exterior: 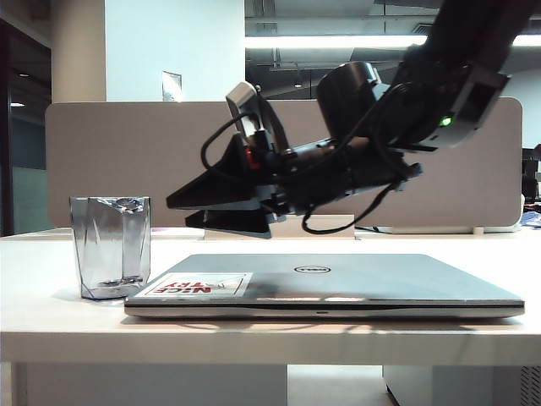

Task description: Pick up the water cup and place it on the side of the laptop away from you.

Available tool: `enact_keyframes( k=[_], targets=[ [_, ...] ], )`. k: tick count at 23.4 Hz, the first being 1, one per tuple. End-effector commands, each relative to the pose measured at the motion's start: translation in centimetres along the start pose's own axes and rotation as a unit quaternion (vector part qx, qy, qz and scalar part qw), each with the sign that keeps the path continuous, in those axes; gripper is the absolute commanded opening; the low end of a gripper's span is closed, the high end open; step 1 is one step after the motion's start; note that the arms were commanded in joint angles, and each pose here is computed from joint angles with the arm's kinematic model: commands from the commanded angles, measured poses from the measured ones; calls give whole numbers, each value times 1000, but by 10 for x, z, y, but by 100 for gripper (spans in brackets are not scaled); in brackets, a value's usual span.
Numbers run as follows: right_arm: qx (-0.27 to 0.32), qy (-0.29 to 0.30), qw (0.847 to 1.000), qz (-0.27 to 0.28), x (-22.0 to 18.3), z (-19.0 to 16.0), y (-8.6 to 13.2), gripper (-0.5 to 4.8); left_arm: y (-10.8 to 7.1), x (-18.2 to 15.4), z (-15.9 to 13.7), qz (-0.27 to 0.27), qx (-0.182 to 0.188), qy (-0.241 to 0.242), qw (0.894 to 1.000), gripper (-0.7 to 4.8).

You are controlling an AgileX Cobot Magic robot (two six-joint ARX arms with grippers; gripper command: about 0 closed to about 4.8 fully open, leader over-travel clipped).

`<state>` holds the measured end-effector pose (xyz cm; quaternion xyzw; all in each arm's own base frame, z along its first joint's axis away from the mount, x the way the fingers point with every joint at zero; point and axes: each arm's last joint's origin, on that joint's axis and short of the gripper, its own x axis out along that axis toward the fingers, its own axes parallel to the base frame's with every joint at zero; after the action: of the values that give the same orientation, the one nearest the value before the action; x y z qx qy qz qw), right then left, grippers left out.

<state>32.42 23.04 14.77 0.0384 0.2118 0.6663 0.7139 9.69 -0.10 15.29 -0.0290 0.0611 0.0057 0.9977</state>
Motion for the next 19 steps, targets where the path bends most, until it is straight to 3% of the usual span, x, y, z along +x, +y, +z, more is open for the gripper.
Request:
enact_keyframes(
  k=[1, 13, 19],
  targets=[
    [-12, -5, 1000, 6, 7, 4, -4, 284, 0, 0, 2, -3, 0, -4, 1000, -5],
    [-33, 6, 998, 45, 42, 2, -3, 283, 0, 0, 2, -3, 0, -4, 1000, -5],
    [-49, 6, 998, 24, 50, -2, -4, 282, 0, 0, 2, -3, 0, -4, 1000, -5]
  ],
)
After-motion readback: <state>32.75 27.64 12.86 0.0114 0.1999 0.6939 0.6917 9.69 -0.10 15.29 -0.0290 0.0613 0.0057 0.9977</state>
